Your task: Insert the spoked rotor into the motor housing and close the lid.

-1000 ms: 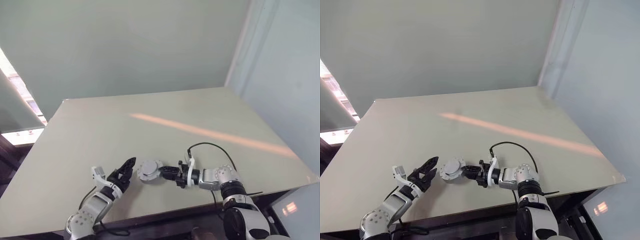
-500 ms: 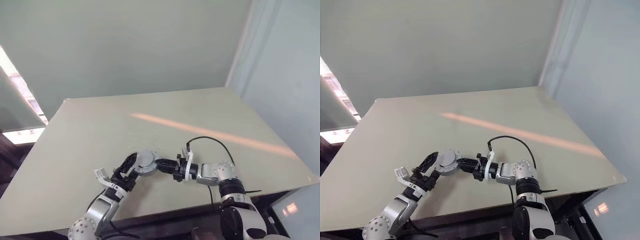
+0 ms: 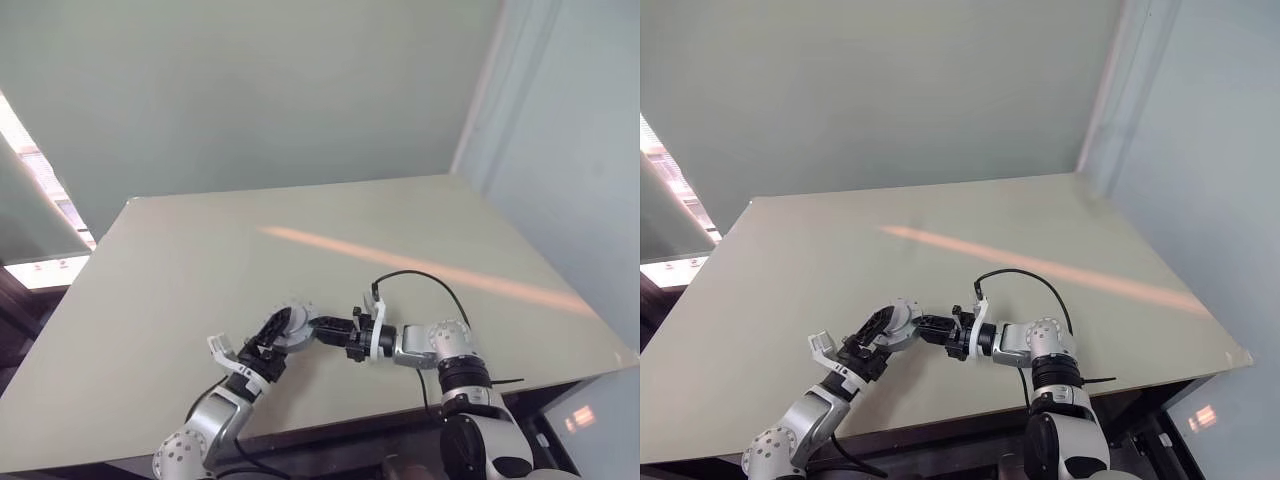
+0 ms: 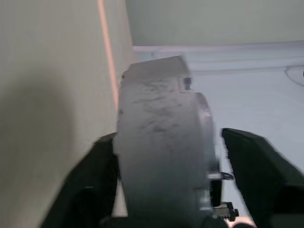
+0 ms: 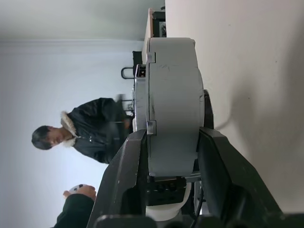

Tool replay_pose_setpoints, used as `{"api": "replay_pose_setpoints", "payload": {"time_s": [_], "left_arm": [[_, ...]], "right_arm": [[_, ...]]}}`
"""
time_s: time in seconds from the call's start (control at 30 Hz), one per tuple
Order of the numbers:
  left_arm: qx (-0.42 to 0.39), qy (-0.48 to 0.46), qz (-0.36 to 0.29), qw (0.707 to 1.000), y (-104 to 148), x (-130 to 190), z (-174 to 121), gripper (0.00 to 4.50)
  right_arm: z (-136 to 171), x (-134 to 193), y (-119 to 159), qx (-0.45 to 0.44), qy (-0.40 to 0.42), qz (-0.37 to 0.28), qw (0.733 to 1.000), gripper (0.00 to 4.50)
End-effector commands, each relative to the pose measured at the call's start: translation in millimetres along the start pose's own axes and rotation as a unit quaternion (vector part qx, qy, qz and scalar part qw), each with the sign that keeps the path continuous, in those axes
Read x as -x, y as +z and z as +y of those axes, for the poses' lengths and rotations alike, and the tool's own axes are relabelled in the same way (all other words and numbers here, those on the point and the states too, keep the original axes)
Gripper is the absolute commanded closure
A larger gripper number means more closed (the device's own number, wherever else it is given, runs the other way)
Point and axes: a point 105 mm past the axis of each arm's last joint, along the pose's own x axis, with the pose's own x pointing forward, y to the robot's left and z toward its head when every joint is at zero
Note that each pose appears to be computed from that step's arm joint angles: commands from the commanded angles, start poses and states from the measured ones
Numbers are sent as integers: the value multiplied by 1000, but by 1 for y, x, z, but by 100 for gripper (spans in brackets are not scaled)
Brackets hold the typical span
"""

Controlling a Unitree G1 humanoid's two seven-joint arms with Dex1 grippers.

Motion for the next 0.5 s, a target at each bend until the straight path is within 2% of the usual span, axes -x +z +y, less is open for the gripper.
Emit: {"api": "replay_pose_setpoints", "payload": {"time_s": [0.03, 0.5], "left_arm": [[5, -18, 4, 1000, -2, -5, -7, 239], [18, -26, 1, 999, -3, -11, -8, 247]], "right_arm": [[33, -9, 5, 29, 65, -2, 997, 327], [36, -13, 8, 71, 70, -25, 995, 327]]}}
